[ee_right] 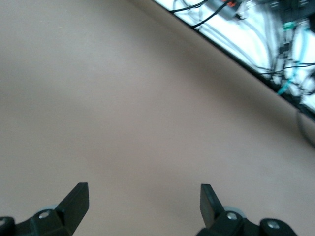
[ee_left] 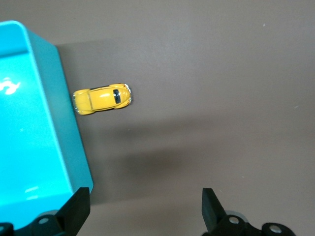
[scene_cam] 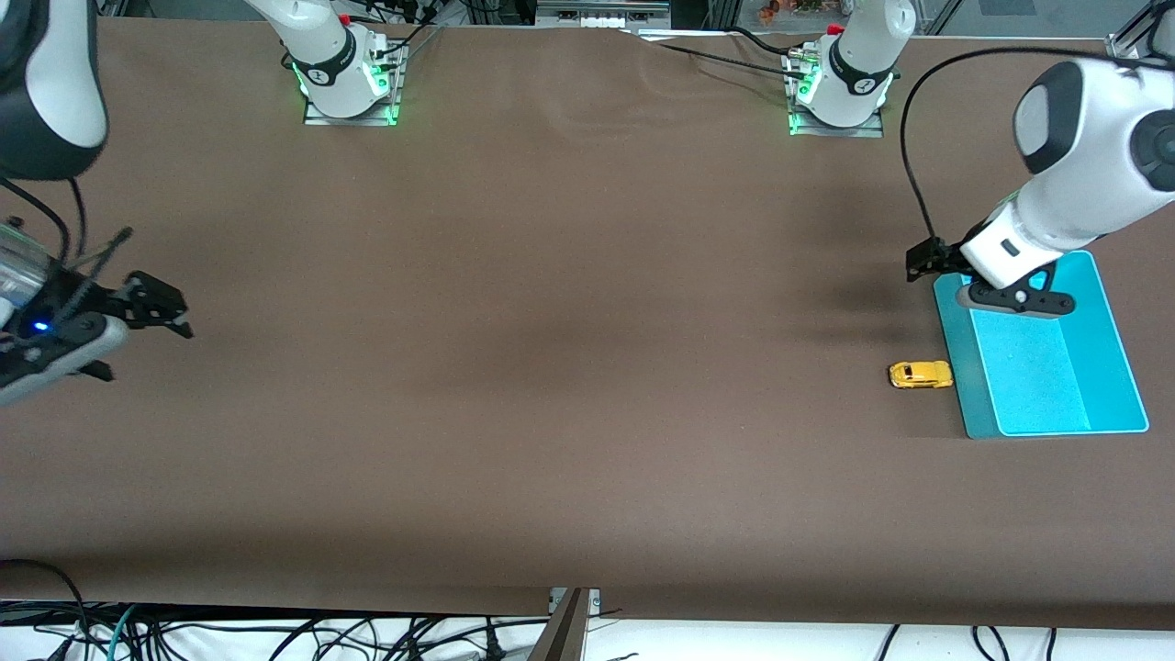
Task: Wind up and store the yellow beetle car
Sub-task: 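Lower the left gripper onto the car while the right gripper withdraws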
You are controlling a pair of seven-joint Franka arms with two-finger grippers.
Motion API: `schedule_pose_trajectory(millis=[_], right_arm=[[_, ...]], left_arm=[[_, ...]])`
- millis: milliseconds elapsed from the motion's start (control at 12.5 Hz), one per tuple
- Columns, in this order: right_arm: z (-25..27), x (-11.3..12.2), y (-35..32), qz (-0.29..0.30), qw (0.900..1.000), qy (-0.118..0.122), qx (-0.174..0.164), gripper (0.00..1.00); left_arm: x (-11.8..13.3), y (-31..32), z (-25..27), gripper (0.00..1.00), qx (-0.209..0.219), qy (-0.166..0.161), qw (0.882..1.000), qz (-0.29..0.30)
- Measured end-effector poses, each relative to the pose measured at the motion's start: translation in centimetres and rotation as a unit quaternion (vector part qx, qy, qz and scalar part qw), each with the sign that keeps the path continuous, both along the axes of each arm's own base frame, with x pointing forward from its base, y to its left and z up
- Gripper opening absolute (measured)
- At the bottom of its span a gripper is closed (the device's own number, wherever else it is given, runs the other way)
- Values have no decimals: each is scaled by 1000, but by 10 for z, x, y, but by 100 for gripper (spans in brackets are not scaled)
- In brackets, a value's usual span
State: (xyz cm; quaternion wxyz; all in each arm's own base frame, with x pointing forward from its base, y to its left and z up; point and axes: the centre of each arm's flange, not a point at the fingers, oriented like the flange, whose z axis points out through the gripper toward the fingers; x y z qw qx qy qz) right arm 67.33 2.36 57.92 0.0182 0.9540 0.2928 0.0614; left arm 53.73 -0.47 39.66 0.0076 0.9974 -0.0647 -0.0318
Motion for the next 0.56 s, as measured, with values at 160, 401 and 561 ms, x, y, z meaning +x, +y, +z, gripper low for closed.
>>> schedule_pose_trajectory(millis=[160,401,561], right_arm=[[10,0,-3,1,1000,-10,-20,100],[9,-2,-3,1,1000,-4,-26,100],[7,-5,-6,-4,1000,15,-27,100]], left_arm=[[-3,4,-32,100,-2,-3,1000,-15],[2,15,-64,100,-10,-7,993,-122],[5,20,-99,100,-21,4,978,-207]])
